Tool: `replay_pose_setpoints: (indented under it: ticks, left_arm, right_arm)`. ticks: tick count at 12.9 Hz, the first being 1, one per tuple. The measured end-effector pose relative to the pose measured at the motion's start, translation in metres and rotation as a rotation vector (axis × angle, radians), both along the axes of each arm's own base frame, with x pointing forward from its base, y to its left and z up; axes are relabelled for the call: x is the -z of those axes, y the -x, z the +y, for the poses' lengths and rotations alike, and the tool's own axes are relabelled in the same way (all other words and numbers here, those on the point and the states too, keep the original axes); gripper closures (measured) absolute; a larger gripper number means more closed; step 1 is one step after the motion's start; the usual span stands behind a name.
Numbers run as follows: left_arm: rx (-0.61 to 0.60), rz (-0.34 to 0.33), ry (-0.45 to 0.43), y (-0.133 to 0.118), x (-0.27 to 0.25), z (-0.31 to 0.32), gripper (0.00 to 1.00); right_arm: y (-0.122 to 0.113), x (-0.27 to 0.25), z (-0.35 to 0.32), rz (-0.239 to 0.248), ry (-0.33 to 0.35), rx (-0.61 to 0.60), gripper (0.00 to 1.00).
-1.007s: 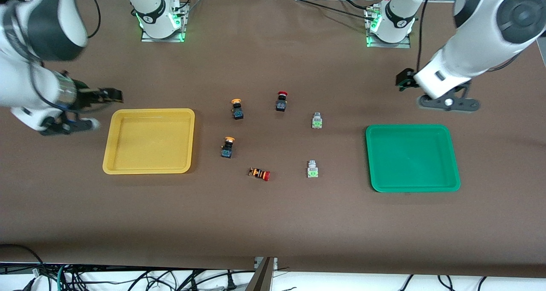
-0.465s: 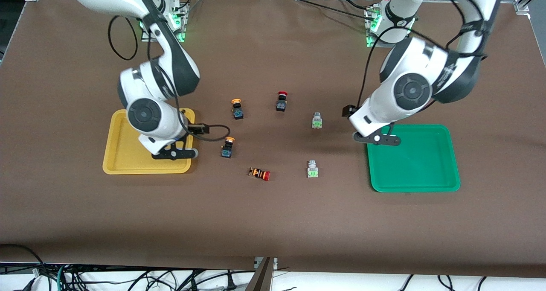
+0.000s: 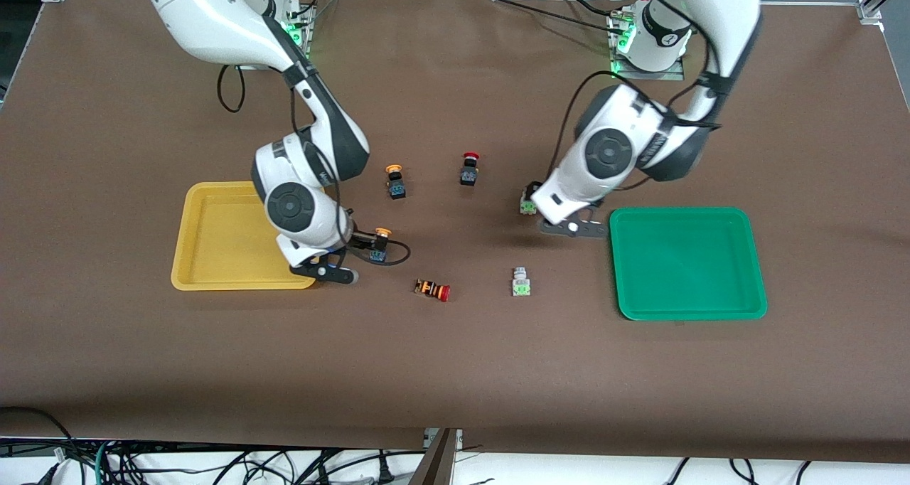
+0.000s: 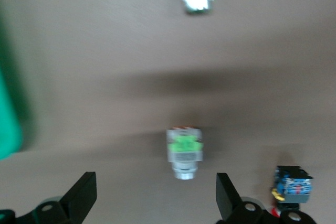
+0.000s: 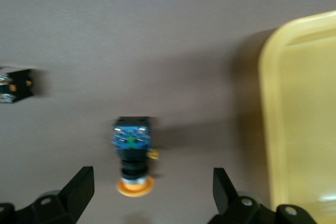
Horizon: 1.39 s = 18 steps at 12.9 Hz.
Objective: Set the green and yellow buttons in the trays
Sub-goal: 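Grasp the blue button with the right gripper while the left gripper grasps the green button, then carry the blue button to the yellow tray while the left gripper carries green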
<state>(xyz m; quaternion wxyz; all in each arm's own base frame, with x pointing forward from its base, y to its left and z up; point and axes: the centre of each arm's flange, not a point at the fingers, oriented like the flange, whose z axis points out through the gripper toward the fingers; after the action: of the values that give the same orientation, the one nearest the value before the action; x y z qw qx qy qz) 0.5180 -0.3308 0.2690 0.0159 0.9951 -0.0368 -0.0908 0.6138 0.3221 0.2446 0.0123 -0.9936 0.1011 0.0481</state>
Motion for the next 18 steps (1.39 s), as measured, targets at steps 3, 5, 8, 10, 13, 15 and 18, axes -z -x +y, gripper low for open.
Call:
replay_pose_setpoints:
  ticks: [3, 5, 8, 10, 13, 15, 18]
  left_arm:
    - [0.048, -0.041, -0.013, 0.016, 0.035, -0.013, 0.0]
    - [0.055, -0.061, 0.002, 0.019, 0.053, -0.013, 0.0]
    - [0.072, -0.055, 0.008, 0.031, 0.083, -0.02, 0.0]
    - [0.106, -0.061, -0.005, 0.035, 0.094, -0.023, 0.21]
    - [0.131, -0.071, -0.025, 0.034, 0.097, -0.021, 0.57]
    - [0.125, -0.055, -0.058, 0.024, 0.082, -0.015, 0.59]
    - [0.137, 0.001, -0.137, -0.02, 0.022, 0.021, 0.59]
  right_arm:
    - [0.005, 0.019, 0.018, -0.025, -0.012, 0.009, 0.0]
    - [0.006, 0.029, 0.021, -0.033, -0.016, 0.009, 0.0]
    - [0.004, 0.045, 0.024, -0.061, -0.031, 0.01, 0.0]
    - [0.005, 0.053, 0.023, -0.057, -0.027, 0.009, 0.01]
    - [0.003, 0.056, 0.019, -0.057, -0.023, -0.025, 0.17]
    - [0.003, 0.057, 0.017, -0.056, -0.02, -0.04, 0.39]
    - [0.003, 0.058, 0.016, -0.046, -0.015, -0.052, 0.59]
